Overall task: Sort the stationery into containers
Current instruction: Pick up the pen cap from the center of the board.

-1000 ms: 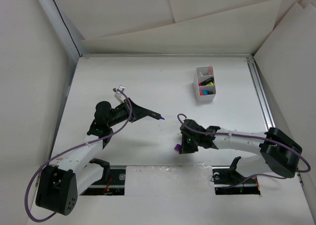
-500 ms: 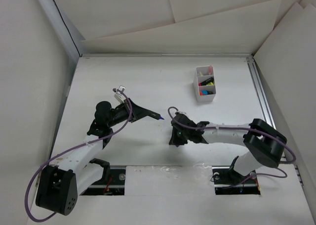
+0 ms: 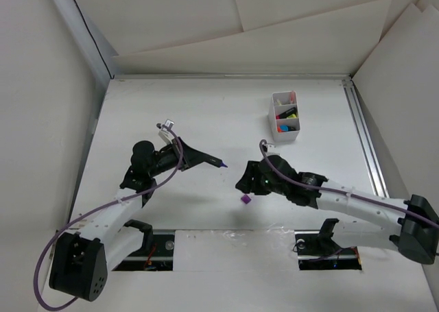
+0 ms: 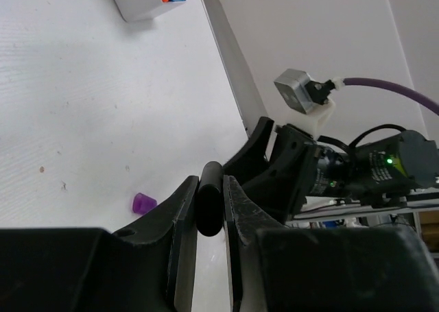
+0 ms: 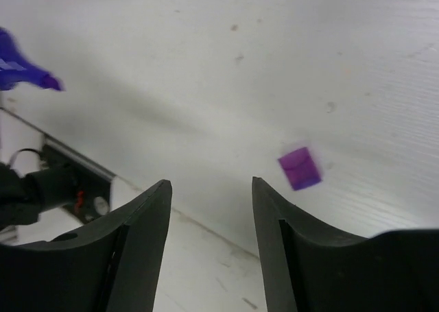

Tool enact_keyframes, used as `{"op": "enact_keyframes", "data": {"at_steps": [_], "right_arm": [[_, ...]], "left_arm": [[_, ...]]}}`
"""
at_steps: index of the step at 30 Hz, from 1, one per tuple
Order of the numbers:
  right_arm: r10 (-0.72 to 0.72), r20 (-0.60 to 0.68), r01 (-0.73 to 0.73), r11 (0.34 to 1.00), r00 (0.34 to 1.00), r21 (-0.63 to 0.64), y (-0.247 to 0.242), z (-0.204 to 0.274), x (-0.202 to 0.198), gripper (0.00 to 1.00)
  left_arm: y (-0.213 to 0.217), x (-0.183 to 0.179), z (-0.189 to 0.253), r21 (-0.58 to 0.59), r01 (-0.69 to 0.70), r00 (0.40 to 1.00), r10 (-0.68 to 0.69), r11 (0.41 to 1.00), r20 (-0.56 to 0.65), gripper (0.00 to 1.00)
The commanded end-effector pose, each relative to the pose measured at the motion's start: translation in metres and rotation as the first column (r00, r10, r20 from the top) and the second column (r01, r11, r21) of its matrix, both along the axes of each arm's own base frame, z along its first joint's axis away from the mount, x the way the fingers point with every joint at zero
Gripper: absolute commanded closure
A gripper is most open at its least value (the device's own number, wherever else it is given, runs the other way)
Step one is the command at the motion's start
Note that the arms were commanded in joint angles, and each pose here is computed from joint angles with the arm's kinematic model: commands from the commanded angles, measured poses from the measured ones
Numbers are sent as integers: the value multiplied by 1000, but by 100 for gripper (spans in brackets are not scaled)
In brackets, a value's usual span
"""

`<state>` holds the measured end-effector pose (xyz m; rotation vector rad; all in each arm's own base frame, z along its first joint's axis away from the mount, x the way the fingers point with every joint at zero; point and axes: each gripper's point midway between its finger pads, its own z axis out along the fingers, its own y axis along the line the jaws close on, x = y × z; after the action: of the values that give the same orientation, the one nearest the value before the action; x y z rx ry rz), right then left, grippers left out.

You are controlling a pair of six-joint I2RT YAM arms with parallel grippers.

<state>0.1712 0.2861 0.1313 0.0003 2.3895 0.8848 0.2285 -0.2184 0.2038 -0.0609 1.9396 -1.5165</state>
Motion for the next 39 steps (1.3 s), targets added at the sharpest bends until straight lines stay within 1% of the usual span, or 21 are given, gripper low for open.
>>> {"op": "enact_keyframes", "data": {"at_steps": [1,3,4,5,7,8,10,11,14,16,17,22,24,25,27,28,30,31,33,35,39], "right_arm": [[-13,-33,5,978,999,-209,-33,-43,-7,43],[76,-54,-85,974,996,-212,-23,-51,-14,39],[100,-81,-116,970,992,-216,-20,-57,-21,39],[109,-87,-127,963,990,-236,-20,-58,-20,38],[125,-109,-151,950,986,-274,-17,-67,-22,38],[113,-99,-137,948,989,-286,-17,-68,-17,38],[88,-114,-120,940,990,-319,-19,-76,-15,38],[77,-131,-117,936,988,-332,-21,-81,-17,38],[38,-117,-80,924,992,-373,-24,-86,-9,38],[33,-110,-73,923,993,-378,-23,-85,-6,38],[27,-111,-69,917,993,-392,-24,-87,-5,40],[30,-107,-73,901,994,-428,-23,-94,0,44],[38,-112,-84,895,993,-438,-21,-100,2,48],[38,-112,-84,895,993,-438,-21,-100,2,48],[52,-120,-100,893,991,-438,-19,-103,0,50],[52,-120,-100,893,991,-438,-19,-103,0,50],[51,-126,-102,890,991,-445,-19,-105,0,53],[51,-126,-102,890,991,-445,-19,-105,0,53],[56,-132,-109,891,990,-440,-19,-105,-1,57],[56,-132,-109,891,990,-440,-19,-105,-1,58],[66,-126,-115,894,990,-433,-16,-102,-3,71]], "left_arm": [[-8,-6,22,-40,89,995,-87,995,57,100],[-11,-10,15,-62,124,992,-123,990,24,100],[-12,-15,20,-84,157,987,-153,984,54,100],[-13,-18,11,-106,166,986,-167,980,-1,100],[-15,-23,9,-125,191,981,-194,974,-14,100],[-15,-24,14,-133,206,978,-206,969,12,100],[-14,-27,1,-130,202,978,-207,971,-26,100],[-14,-28,3,-131,203,978,-207,970,-17,100],[-13,-27,2,-124,190,981,-194,974,-25,100],[-13,-25,9,-116,182,983,-184,976,-6,100],[-13,-25,7,-108,183,983,-184,977,-4,100],[-9,-16,12,-89,140,990,-140,986,8,100],[9,-2,15,-113,77,997,-80,991,-16,100],[12,1,15,-113,63,998,-65,992,-17,100],[12,0,2,-114,82,993,-91,990,-77,100],[11,0,1,-115,92,992,-101,989,-76,100],[10,-4,-6,-142,107,985,-124,984,-118,100],[8,-7,-3,-157,137,983,-154,978,-100,100],[7,-11,-10,-193,151,970,-183,969,-157,100],[6,-14,-11,-211,160,969,-195,964,-152,100],[6,-19,-15,-211,176,963,-212,961,-164,100]]}}
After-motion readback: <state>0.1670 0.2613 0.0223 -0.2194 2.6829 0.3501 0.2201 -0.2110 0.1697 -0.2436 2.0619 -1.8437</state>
